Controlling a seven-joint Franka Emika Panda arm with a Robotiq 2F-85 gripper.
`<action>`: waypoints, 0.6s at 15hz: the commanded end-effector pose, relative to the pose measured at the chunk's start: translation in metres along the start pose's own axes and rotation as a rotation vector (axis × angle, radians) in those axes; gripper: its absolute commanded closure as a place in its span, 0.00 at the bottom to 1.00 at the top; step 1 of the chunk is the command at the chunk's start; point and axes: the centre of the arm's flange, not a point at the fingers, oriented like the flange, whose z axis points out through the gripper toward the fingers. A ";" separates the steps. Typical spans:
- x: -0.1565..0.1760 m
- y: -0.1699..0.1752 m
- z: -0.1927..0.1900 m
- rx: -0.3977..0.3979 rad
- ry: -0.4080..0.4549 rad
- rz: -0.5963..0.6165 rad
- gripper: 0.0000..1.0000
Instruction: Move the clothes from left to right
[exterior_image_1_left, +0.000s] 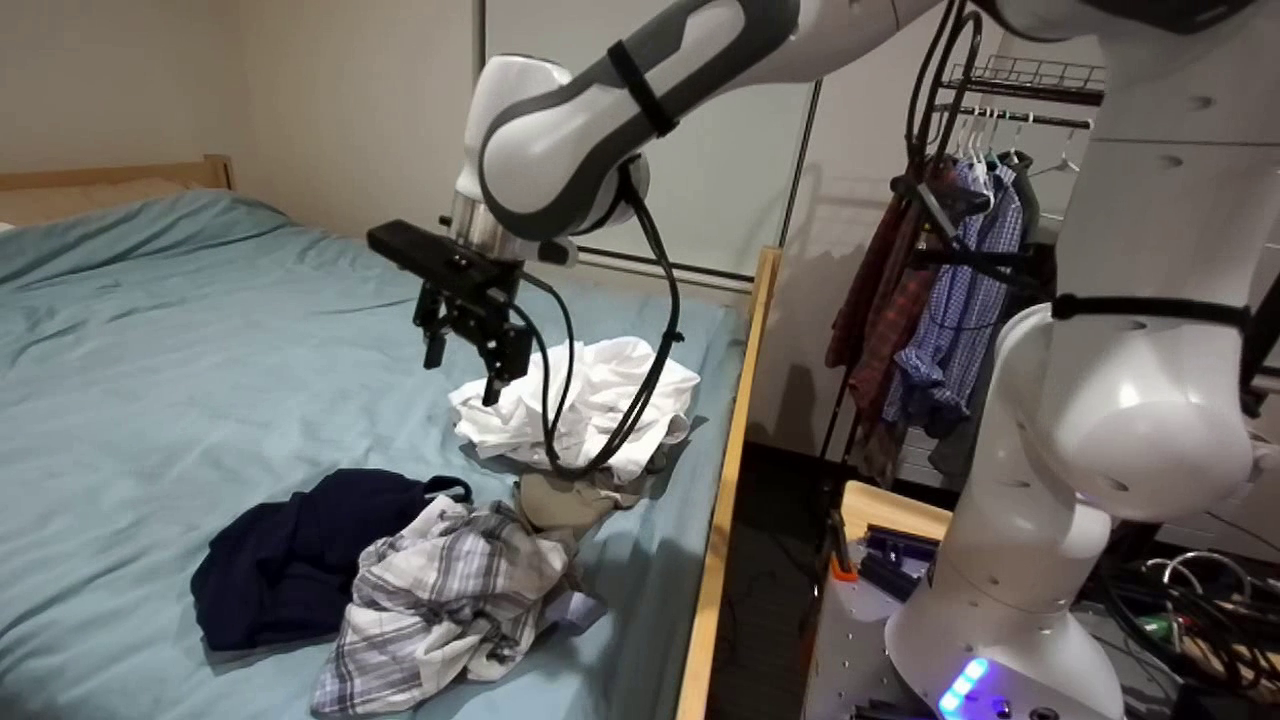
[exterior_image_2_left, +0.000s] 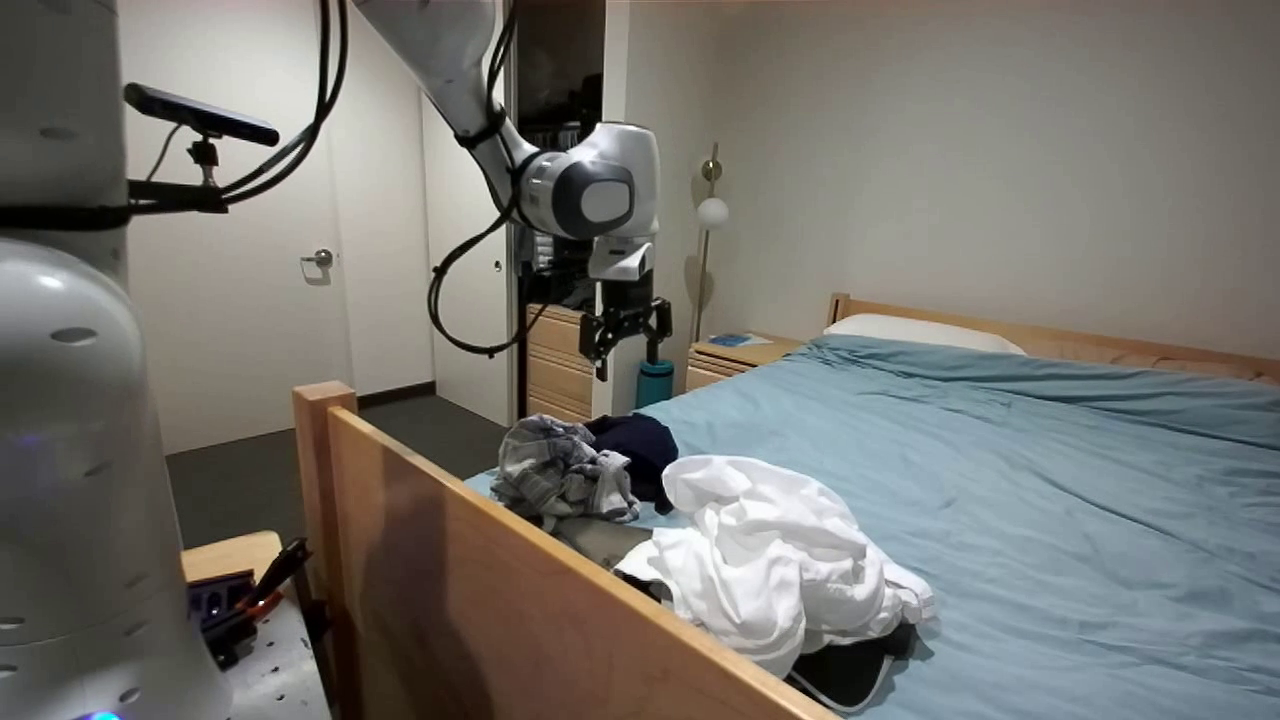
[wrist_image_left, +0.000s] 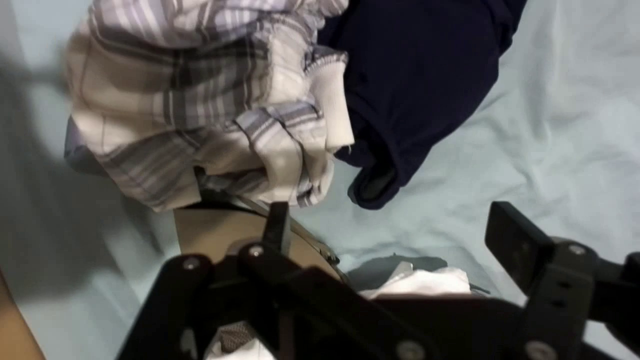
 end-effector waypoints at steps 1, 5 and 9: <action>-0.036 -0.010 0.025 -0.036 -0.037 0.055 0.00; -0.039 -0.002 0.031 -0.050 -0.050 0.050 0.00; -0.039 -0.007 0.035 -0.051 -0.053 0.057 0.00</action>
